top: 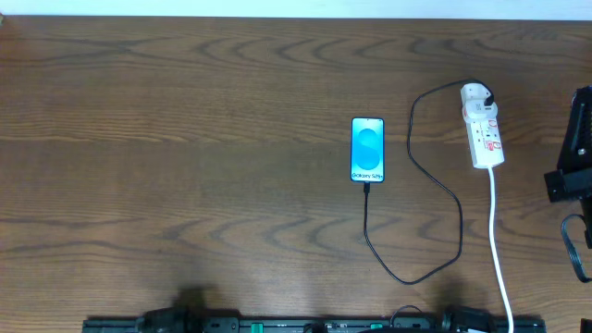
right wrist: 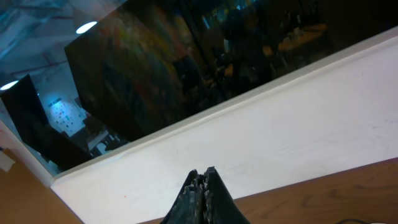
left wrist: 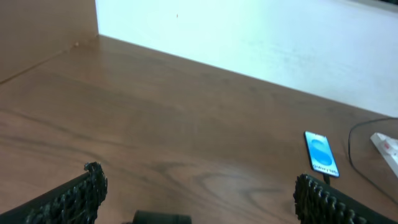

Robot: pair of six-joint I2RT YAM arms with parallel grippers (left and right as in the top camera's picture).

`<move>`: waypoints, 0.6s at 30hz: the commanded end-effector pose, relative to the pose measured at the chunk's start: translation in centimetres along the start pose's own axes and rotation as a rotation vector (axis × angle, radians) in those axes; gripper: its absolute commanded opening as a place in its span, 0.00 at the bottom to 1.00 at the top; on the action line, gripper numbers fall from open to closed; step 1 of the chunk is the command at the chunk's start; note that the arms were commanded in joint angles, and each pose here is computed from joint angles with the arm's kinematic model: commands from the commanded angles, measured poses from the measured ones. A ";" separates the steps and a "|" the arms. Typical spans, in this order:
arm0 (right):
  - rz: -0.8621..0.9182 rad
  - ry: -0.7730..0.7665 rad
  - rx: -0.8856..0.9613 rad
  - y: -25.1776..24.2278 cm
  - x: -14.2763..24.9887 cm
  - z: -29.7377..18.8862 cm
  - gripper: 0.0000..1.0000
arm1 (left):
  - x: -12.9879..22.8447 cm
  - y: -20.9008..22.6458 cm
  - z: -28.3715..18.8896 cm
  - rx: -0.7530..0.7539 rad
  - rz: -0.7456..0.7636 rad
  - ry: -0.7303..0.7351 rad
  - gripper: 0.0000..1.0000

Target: Plug charger to phone and switch on socket

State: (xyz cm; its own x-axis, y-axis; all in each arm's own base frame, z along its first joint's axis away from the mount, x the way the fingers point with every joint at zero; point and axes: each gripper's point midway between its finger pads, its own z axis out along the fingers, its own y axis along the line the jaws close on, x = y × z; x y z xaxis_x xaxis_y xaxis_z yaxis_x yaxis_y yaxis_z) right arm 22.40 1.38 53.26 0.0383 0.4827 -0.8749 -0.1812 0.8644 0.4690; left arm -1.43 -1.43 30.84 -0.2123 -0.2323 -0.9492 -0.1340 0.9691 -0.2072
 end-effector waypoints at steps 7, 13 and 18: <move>0.002 0.001 -0.017 0.5 -0.1 -0.3 0.01 | -2.2 1.1 3.7 -0.065 -0.007 -0.062 0.98; 0.002 -0.001 -0.018 0.5 -0.1 -0.3 0.02 | -3.3 1.1 9.1 -0.044 -0.006 -0.100 0.98; 0.002 -0.001 -0.018 0.5 -0.1 -0.3 0.02 | -2.4 1.5 14.1 -0.036 -0.010 -0.098 0.98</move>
State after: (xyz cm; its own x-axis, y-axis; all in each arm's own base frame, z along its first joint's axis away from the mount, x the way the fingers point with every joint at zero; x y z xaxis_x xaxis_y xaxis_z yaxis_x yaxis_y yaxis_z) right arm 22.39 1.39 53.29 0.0393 0.4828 -0.8749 -0.1822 0.8643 0.4688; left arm 10.86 1.42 31.25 -0.0883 -0.2162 -0.9724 -0.1602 0.9665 -0.2003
